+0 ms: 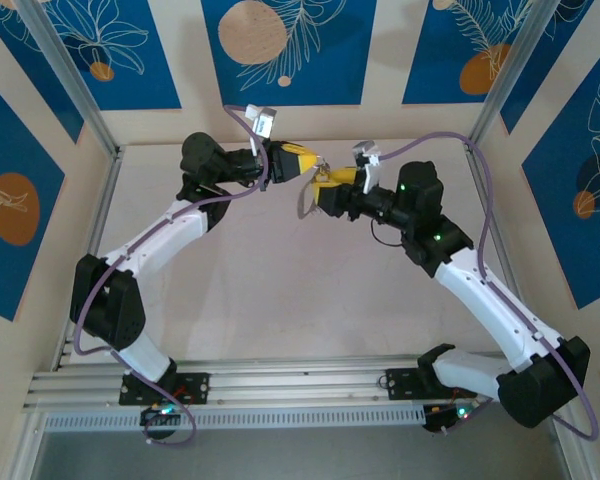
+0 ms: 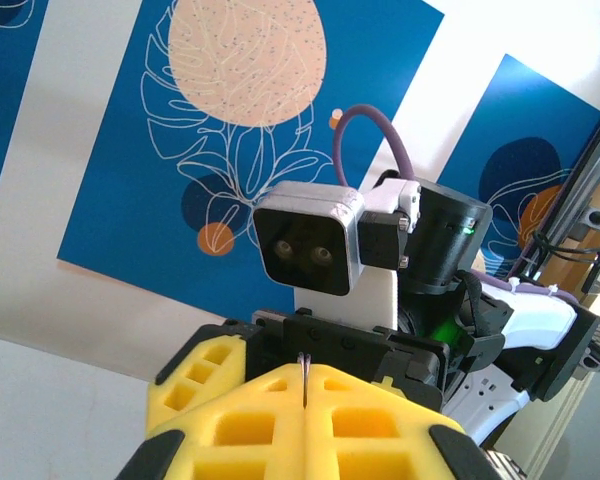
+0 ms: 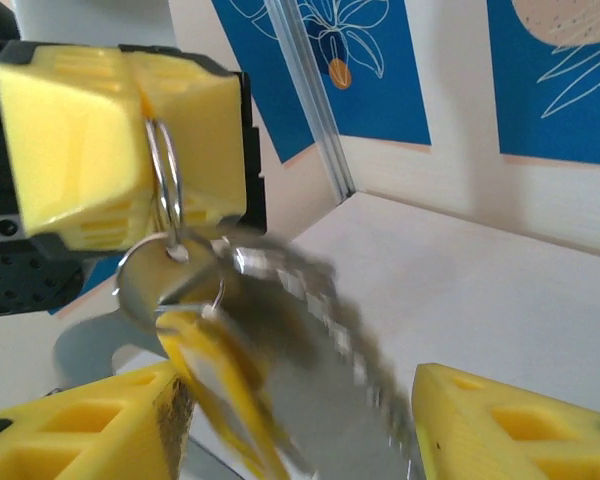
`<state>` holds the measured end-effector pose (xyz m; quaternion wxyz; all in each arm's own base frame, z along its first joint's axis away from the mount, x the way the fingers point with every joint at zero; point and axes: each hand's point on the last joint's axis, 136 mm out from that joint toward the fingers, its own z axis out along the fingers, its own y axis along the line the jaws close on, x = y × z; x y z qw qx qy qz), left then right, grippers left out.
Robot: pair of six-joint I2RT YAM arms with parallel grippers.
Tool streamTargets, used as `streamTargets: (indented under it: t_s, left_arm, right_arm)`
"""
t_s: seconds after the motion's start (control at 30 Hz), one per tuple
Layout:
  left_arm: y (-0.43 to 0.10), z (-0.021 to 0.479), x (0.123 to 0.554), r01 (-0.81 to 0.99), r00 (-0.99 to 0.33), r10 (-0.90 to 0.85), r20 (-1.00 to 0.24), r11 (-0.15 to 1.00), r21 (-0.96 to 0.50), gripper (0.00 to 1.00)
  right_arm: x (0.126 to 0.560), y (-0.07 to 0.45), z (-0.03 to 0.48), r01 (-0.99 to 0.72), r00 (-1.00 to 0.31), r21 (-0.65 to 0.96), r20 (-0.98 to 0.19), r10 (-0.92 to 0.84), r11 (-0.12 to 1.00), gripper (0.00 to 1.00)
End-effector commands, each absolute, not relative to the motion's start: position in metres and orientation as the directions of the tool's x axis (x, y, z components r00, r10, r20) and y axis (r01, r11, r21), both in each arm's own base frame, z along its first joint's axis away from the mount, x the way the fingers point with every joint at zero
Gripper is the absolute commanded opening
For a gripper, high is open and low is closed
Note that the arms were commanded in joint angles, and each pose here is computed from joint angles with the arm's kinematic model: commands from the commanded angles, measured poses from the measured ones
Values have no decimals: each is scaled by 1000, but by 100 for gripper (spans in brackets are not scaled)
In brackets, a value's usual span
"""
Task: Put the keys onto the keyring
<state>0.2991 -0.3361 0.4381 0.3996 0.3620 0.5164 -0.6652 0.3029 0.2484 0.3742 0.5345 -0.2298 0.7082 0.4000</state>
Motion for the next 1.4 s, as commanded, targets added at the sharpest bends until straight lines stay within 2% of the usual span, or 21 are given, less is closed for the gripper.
streamTargets:
  t_s: [0.0,0.07,0.13,0.33,0.53,0.8,1.0,1.07,1.13,1.2,1.37]
  left_arm:
    - [-331,463,278,930,-354,-195,-915,-177,-322,0]
    - [-330,463,278,931,-353,-196,-915,-175,-322,0]
    - [-330,463,278,930,-354,-196,-914,-175,-323,0]
    - [-331,463,278,932,-351,-198,-915,-172,-320,0]
    - [-331,465,280,933,-348,-204,-915,-169,-317,0]
    - [-330,468,280,937,-340,-216,-915,-165,-309,0]
    - [-330,470,281,939,-335,-225,-915,-158,-305,0]
    - [-330,470,280,938,-337,-223,-915,-162,-306,0]
    - [-330,470,281,938,-337,-223,-915,-163,-306,0]
    - [-330,471,280,938,-337,-225,-914,-164,-305,0]
    - [-328,473,279,938,-339,-238,-910,-166,-305,0]
  right_arm:
    - [314,247,392,-744,-245,254,-964,102,618,60]
    - [315,248,394,-747,-240,247,-966,96,618,59]
    - [313,251,395,-755,-236,239,-968,86,611,54]
    - [299,258,393,-796,-232,225,-971,60,562,22]
    - [289,261,390,-815,-236,221,-971,41,537,0]
    - [278,273,379,-842,-269,238,-963,7,484,0]
    - [261,285,354,-874,-343,275,-933,-109,400,1]
    - [259,281,348,-868,-362,286,-924,-124,407,22]
    - [258,275,350,-864,-362,286,-925,-117,415,35]
    - [257,265,356,-859,-355,284,-930,-96,425,39]
    - [261,230,386,-841,-332,304,-943,15,447,38]
